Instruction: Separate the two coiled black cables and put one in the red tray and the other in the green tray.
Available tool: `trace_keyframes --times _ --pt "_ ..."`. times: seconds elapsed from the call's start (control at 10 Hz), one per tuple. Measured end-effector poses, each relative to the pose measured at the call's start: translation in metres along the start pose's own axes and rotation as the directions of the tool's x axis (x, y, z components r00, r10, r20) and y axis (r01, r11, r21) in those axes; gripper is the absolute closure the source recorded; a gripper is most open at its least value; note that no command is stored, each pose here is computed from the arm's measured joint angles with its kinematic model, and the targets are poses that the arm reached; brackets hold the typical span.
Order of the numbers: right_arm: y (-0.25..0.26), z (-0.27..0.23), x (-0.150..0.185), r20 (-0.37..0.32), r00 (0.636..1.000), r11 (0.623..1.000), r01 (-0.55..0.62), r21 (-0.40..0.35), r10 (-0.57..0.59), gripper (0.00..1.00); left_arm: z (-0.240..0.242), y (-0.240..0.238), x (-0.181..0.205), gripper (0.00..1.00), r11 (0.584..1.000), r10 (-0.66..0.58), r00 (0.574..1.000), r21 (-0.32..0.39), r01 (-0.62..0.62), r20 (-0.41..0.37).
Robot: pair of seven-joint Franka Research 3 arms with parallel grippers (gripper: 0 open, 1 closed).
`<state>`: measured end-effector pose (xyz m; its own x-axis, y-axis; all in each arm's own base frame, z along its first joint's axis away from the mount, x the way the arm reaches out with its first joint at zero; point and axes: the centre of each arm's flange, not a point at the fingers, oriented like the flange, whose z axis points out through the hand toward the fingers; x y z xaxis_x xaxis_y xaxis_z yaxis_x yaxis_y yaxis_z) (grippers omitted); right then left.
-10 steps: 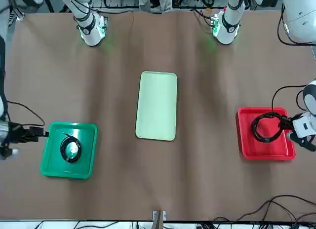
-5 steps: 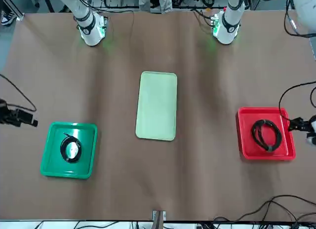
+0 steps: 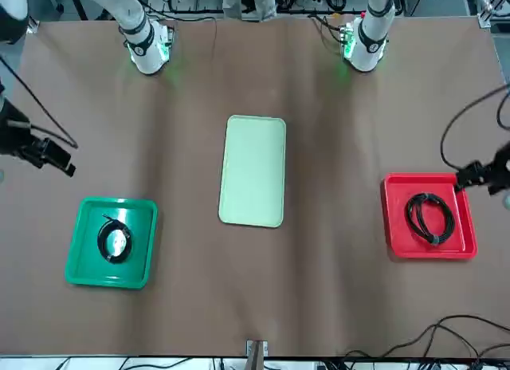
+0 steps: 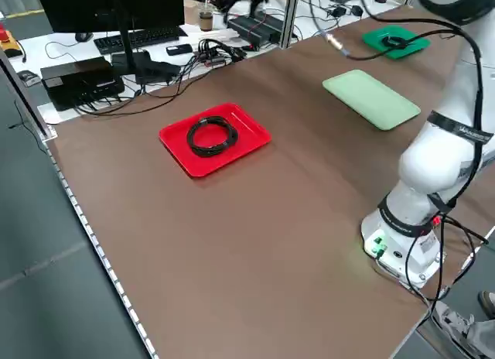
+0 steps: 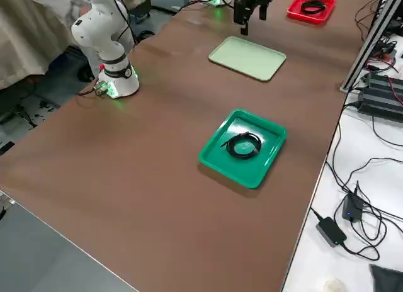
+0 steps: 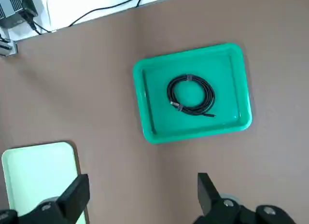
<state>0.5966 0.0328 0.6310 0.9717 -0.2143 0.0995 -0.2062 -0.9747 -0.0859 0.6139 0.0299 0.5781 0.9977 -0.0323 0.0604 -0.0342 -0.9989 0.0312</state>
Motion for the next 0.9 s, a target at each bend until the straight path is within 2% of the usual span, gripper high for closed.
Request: trace_keyframes --times 0.3,0.5,0.9 --pt "0.007 -0.014 -0.02 -0.017 1.0 1.0 0.012 0.001 -0.012 0.01 -0.051 0.042 -0.04 0.0 0.997 -0.072 0.997 -0.005 0.072 0.024" --pt "0.017 -0.023 -0.026 -0.014 0.999 0.999 0.04 -0.003 -0.04 0.01 -0.055 0.062 -0.051 0.0 0.998 -0.069 0.997 -0.001 0.069 0.029" --pt "0.025 -0.022 -0.025 -0.008 0.998 0.998 0.055 -0.006 -0.055 0.01 -0.049 0.066 -0.051 0.0 0.998 -0.063 0.997 0.0 0.063 0.044"
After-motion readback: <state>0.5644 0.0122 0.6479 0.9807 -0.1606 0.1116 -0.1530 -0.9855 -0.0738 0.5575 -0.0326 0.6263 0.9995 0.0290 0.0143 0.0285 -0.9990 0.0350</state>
